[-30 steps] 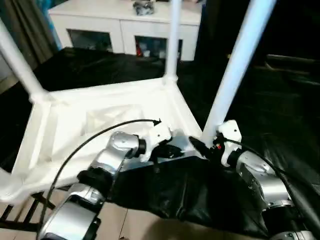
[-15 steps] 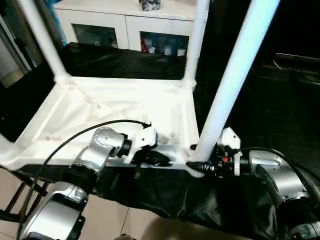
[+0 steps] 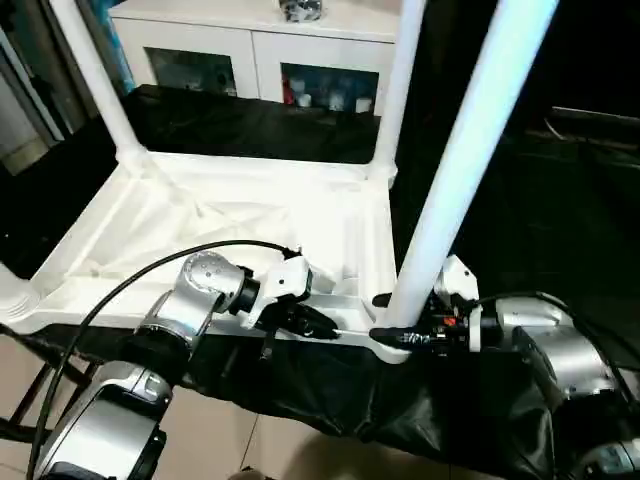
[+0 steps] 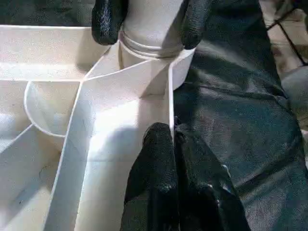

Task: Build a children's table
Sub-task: Rotate leg to tighten

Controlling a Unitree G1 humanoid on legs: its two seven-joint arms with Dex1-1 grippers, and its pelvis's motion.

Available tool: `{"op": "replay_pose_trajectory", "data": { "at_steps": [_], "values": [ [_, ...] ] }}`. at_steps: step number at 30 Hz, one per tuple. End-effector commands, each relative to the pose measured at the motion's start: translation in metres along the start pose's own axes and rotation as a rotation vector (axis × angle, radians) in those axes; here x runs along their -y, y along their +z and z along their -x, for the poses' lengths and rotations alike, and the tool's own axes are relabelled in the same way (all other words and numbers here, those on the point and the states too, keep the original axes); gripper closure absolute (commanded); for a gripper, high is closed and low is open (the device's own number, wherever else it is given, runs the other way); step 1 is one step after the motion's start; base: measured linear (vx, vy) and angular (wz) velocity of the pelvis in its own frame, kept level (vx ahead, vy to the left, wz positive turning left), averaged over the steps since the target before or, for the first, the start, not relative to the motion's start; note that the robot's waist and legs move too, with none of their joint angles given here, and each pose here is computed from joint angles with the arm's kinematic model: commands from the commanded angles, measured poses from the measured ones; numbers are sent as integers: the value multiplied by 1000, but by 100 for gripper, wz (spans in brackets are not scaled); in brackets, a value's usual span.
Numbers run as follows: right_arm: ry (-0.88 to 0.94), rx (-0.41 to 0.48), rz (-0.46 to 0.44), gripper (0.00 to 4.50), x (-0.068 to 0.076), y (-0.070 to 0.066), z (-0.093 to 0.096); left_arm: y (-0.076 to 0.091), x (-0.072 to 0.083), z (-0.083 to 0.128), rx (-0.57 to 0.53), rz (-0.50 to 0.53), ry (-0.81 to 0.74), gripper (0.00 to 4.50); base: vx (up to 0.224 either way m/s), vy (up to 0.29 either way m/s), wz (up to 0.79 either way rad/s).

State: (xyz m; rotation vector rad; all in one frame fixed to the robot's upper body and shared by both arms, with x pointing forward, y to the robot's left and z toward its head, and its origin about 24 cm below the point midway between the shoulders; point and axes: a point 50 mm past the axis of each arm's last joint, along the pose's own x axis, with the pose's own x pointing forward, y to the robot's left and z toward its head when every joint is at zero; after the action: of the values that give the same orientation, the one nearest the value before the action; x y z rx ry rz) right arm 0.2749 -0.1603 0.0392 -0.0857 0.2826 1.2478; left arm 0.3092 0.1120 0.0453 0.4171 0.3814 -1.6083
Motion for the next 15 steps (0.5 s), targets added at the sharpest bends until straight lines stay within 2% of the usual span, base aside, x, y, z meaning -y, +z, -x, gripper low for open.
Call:
{"op": "replay_pose_trajectory", "data": {
  "at_steps": [1, 4, 5, 9, 12, 15],
  "values": [
    [-65, 4, -39, 219, 0, -4, -7, -3, 1, -12, -26, 23, 11, 450, 0, 0, 0],
    [-252, -19, -64, 224, 5, -14, -13, -1, -5, -21, -8, 63, 105, 450, 0, 0, 0],
    [-336, -20, -82, 238, 7, -18, -17, 1, -7, -27, 0, 78, 144, 450, 0, 0, 0],
    [-659, 5, -241, 247, 12, -29, -37, 13, -12, -55, 54, 148, 275, 450, 0, 0, 0],
    [-754, 14, -297, 247, 11, -29, -52, 23, -14, -69, 92, 164, 329, 450, 0, 0, 0],
    [-732, 90, -284, 247, 6, -17, -66, 28, -14, -76, 91, 133, 341, 450, 0, 0, 0]
  ]
}}
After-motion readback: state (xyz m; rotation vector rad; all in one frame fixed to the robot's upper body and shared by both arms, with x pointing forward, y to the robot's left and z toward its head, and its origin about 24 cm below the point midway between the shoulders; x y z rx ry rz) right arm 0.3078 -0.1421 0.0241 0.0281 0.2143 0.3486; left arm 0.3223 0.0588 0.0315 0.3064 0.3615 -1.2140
